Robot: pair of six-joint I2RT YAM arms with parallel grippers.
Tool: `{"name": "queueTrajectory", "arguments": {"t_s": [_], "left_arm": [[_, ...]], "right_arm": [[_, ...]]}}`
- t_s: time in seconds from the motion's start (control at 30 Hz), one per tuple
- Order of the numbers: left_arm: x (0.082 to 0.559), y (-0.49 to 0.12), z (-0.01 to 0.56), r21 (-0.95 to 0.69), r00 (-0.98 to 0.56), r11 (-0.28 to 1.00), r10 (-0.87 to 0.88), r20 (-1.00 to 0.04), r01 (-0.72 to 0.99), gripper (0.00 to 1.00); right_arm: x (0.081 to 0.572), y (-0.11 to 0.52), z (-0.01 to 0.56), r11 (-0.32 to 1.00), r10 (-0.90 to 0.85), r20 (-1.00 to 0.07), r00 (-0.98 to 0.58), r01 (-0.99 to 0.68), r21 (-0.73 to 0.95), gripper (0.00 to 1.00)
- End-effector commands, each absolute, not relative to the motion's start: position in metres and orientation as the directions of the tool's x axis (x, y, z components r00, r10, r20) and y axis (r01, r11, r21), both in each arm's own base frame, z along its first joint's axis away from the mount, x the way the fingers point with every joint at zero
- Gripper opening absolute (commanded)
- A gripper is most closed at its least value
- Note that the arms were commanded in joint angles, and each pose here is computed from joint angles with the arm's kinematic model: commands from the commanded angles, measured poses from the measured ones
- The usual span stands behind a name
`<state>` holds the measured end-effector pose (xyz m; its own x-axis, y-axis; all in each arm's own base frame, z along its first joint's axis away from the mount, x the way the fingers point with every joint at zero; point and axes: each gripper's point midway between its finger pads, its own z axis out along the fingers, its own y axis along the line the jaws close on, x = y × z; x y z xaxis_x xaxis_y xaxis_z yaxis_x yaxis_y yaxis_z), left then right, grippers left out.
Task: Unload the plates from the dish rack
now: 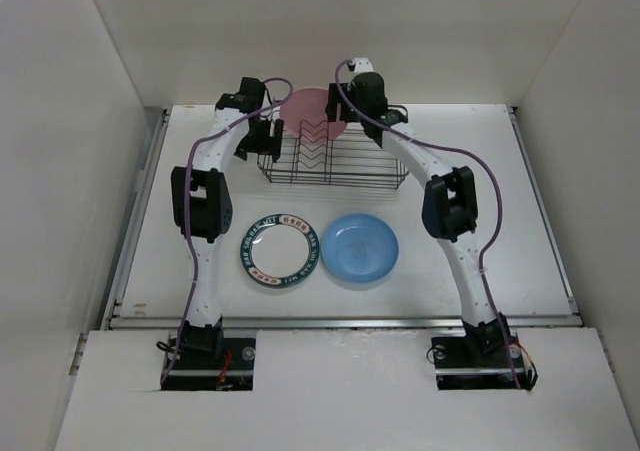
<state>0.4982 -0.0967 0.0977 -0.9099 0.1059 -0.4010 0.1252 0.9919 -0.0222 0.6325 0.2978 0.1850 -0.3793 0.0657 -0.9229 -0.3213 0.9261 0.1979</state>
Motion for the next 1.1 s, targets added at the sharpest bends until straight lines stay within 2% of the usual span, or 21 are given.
{"name": "queueTrajectory", "arguments": {"t_s": [0.0,0.03,0.1,0.17,0.2,0.23,0.27,0.3,0.33,0.43,0.53,0.67,0.77,0.87,0.9,0.97,1.0,1.07], "left_arm": [[0.507,-0.093,0.109,-0.001,-0.893,0.995,0.092,-0.441,0.103,0.77],[0.507,-0.093,0.104,0.004,-0.895,0.994,0.103,-0.433,0.112,0.73],[0.506,-0.093,0.097,0.006,-0.901,0.994,0.104,-0.421,0.113,0.63],[0.508,-0.097,0.093,-0.018,-0.904,0.994,0.094,-0.418,0.112,0.45],[0.508,-0.092,0.089,-0.023,-0.908,0.996,0.073,-0.413,0.09,0.37],[0.505,-0.096,0.08,-0.045,-0.919,0.996,0.048,-0.392,0.072,0.29],[0.504,-0.096,0.076,-0.072,-0.925,0.996,0.027,-0.379,0.058,0.13],[0.504,-0.099,0.076,-0.089,-0.926,0.995,0.015,-0.377,0.052,0.05],[0.501,-0.101,0.073,-0.102,-0.931,0.994,0.003,-0.364,0.044,0.0],[0.5,-0.106,0.066,-0.139,-0.937,0.99,-0.052,-0.344,-0.004,0.0],[0.499,-0.102,0.064,-0.147,-0.939,0.988,-0.089,-0.332,-0.041,0.0],[0.498,-0.103,0.074,-0.155,-0.933,0.987,-0.101,-0.347,-0.049,0.0],[0.498,-0.103,0.076,-0.156,-0.93,0.987,-0.101,-0.353,-0.048,0.0],[0.496,-0.101,0.078,-0.148,-0.929,0.988,-0.101,-0.357,-0.051,0.0],[0.496,-0.101,0.078,-0.148,-0.929,0.988,-0.101,-0.357,-0.051,0.0],[0.495,-0.099,0.081,-0.137,-0.927,0.989,-0.093,-0.363,-0.045,0.0],[0.495,-0.097,0.081,-0.127,-0.926,0.991,-0.093,-0.366,-0.049,0.0],[0.5,-0.095,0.087,-0.118,-0.918,0.992,-0.085,-0.387,-0.043,0.03]], "right_arm": [[0.648,0.315,0.226,0.901,0.122,-0.966,-0.228,-0.382,0.204,0.8],[0.652,0.312,0.222,0.909,0.133,-0.965,-0.224,-0.36,0.209,0.74],[0.659,0.303,0.226,0.931,0.148,-0.97,-0.191,-0.305,0.202,0.53],[0.662,0.299,0.229,0.94,0.147,-0.974,-0.172,-0.284,0.192,0.31],[0.661,0.295,0.229,0.945,0.147,-0.974,-0.17,-0.266,0.189,0.15],[0.66,0.293,0.23,0.947,0.133,-0.978,-0.162,-0.27,0.173,0.09],[0.66,0.289,0.233,0.955,0.113,-0.983,-0.148,-0.257,0.148,0.04],[0.661,0.283,0.241,0.962,0.112,-0.987,-0.116,-0.238,0.137,0.0],[0.661,0.273,0.246,0.968,0.104,-0.989,-0.102,-0.217,0.124,0.0],[0.659,0.264,0.267,0.976,0.096,-0.994,-0.045,-0.193,0.103,0.0],[0.656,0.259,0.311,0.975,0.139,-0.989,0.05,-0.183,0.128,0.0],[0.646,0.246,0.37,0.956,0.273,-0.95,0.153,-0.152,0.251,0.0],[0.638,0.247,0.395,0.947,0.298,-0.937,0.182,-0.181,0.266,0.0],[0.626,0.243,0.398,0.945,0.298,-0.941,0.158,-0.186,0.268,0.0],[0.622,0.244,0.382,0.946,0.286,-0.952,0.11,-0.187,0.263,0.0],[0.599,0.244,0.398,0.94,0.272,-0.96,0.071,-0.235,0.249,0.0],[0.584,0.256,0.376,0.917,0.214,-0.975,-0.064,-0.33,0.223,0.0],[0.55,0.258,0.373,0.865,0.162,-0.969,-0.188,-0.446,0.231,0.0]]}}
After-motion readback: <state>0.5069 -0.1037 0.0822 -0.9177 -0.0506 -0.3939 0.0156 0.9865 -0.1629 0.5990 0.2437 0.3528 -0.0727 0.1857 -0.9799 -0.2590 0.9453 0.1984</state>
